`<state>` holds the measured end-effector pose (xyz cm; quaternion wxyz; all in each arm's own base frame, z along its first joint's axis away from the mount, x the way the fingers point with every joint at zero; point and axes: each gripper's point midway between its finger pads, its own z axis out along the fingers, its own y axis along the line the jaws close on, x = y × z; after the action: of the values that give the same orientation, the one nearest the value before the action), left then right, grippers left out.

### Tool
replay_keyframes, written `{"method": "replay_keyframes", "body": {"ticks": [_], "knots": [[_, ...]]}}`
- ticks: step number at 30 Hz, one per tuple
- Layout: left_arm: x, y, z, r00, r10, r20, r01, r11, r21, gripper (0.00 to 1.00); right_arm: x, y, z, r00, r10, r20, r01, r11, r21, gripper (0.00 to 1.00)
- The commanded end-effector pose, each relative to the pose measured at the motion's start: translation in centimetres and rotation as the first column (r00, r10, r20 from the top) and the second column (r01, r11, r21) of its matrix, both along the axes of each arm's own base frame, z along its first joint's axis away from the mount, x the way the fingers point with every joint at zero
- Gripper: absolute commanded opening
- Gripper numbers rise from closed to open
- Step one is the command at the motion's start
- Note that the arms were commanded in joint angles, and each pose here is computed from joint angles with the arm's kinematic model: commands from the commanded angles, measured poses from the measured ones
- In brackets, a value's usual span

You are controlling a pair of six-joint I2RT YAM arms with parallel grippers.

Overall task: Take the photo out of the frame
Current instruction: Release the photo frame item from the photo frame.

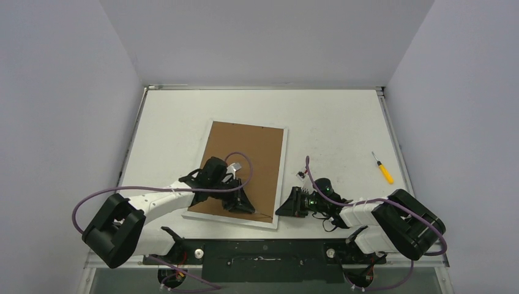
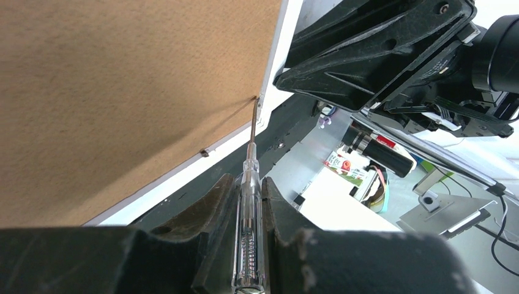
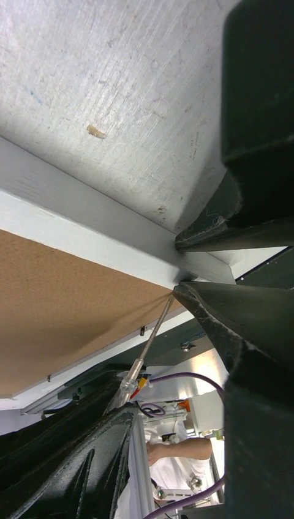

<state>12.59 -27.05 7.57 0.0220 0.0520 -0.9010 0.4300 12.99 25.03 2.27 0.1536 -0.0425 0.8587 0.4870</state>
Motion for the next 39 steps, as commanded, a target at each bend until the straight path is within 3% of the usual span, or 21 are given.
{"method": "replay_keyframes", "body": {"ticks": [1,21,39], "knots": [[0.2,1.0,0.7,1.0,-0.006,0.019,0.006,1.0,0.003,0.0,0.7,0.1,-0.1,0.998,-0.01,0.055,0.01,1.0,-0.006,0.24],[-0.2,0.1,0.7,1.0,-0.014,-0.008,0.013,0.997,-0.074,0.0,0.6,0.7,0.1,0.999,0.007,0.052,-0.007,1.0,0.004,0.24],[0.4,1.5,0.9,1.0,0.008,0.025,-0.007,1.0,-0.024,0.0,0.7,0.9,0.3,0.998,0.016,0.059,-0.017,1.0,0.008,0.23]]}}
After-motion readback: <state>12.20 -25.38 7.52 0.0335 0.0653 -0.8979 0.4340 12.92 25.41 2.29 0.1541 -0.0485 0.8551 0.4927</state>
